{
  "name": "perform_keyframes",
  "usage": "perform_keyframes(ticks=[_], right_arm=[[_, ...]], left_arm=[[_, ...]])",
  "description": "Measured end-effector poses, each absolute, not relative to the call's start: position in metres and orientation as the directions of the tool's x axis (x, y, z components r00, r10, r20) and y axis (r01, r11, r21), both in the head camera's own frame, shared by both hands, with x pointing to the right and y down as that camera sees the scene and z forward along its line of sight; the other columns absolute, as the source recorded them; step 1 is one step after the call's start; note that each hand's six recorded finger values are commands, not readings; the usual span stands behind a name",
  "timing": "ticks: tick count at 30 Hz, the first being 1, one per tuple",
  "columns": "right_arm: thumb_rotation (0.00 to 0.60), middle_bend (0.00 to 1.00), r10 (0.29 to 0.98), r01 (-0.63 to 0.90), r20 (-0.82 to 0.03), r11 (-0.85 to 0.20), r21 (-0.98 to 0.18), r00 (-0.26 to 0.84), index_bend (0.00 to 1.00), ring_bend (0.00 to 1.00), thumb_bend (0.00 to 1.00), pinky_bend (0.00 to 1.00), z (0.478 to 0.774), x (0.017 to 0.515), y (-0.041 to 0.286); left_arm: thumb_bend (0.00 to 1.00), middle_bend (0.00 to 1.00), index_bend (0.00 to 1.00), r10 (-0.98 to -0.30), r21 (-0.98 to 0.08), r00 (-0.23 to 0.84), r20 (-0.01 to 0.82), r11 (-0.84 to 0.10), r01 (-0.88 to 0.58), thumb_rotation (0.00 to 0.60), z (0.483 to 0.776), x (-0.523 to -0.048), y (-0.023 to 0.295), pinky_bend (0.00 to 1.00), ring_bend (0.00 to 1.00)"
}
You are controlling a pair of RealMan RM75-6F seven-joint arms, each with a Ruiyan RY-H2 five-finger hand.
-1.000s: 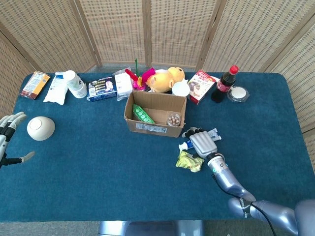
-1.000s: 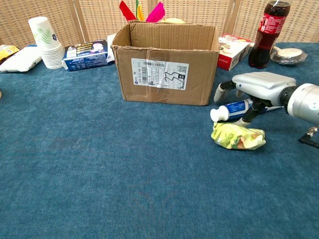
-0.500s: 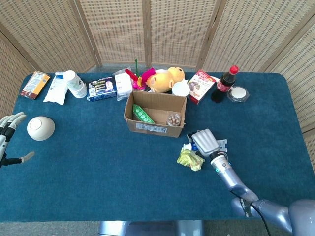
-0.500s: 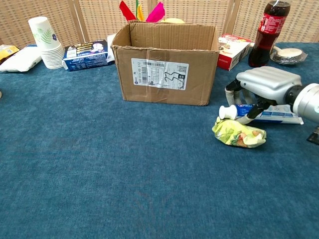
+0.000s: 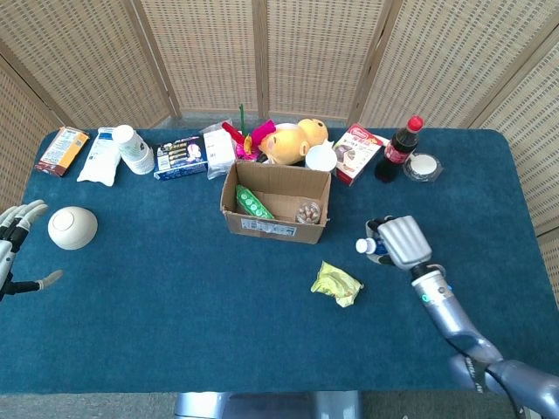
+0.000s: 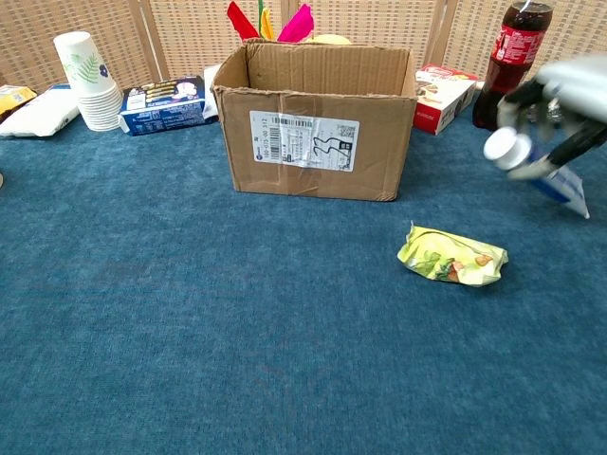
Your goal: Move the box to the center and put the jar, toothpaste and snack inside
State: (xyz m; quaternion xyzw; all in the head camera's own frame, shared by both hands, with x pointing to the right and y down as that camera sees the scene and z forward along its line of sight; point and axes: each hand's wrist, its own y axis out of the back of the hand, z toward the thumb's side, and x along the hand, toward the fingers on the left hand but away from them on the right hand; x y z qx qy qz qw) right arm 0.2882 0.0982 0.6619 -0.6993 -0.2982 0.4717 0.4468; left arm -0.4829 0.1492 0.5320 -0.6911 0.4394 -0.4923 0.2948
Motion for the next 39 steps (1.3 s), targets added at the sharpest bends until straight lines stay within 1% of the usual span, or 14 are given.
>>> perform_keyframes(ticks=[6,12,19,24,30,32,37,39], right_arm=[[0.6,0.58,0.861,0.04,-0.325,-0.368,-0.929,0.391,0.57,0.57,0.42,0.7,0.62,0.297,0.091],[0.6,0.58,0.878,0.126,-0.241,-0.317,-0.94,0.414,0.58,0.57,0.42,0.7,0.58,0.283,0.081],[0.6,0.58,0.887,0.196,-0.133,-0.241,-0.951,0.443,0.58,0.57,0.42,0.7,0.532,0.244,0.057],[0.6,0.58,0.89,0.211,-0.083,-0.195,-0.958,0.448,0.58,0.57,0.43,0.7,0.504,0.208,0.035],[0.6,0.58,0.898,0.235,-0.078,-0.197,-0.952,0.433,0.58,0.57,0.42,0.7,0.487,0.163,0.016],[0.6,0.58,0.894,0.242,-0.082,-0.207,-0.948,0.44,0.58,0.57,0.43,0.7,0.484,0.14,0.014],[0.6,0.58,0.879,0.273,-0.113,-0.262,-0.926,0.464,0.58,0.57,0.42,0.7,0.493,0.086,0.02],[0.6,0.58,0.877,0.266,-0.123,-0.27,-0.925,0.465,0.58,0.57,0.42,0.7,0.501,0.075,0.023]], left_arm=[[0.24,0.0,0.0,-0.898,-0.839,0.133,0.42,-0.44,-0.321,0.6,0.531,-0.483,0.15,0.07,0.0],[0.24,0.0,0.0,-0.899,-0.838,0.132,0.417,-0.437,-0.326,0.6,0.529,-0.484,0.15,0.07,0.0],[0.24,0.0,0.0,-0.899,-0.837,0.136,0.416,-0.437,-0.329,0.6,0.529,-0.484,0.15,0.07,0.0],[0.24,0.0,0.0,-0.899,-0.836,0.135,0.416,-0.437,-0.333,0.6,0.529,-0.485,0.15,0.07,0.0],[0.24,0.0,0.0,-0.9,-0.835,0.132,0.415,-0.435,-0.337,0.6,0.528,-0.487,0.15,0.07,0.0],[0.24,0.0,0.0,-0.899,-0.834,0.132,0.418,-0.437,-0.337,0.6,0.528,-0.488,0.15,0.07,0.0],[0.24,0.0,0.0,-0.898,-0.834,0.133,0.42,-0.44,-0.333,0.6,0.529,-0.487,0.15,0.07,0.0],[0.24,0.0,0.0,-0.896,-0.834,0.133,0.423,-0.443,-0.33,0.6,0.53,-0.487,0.15,0.07,0.0]])
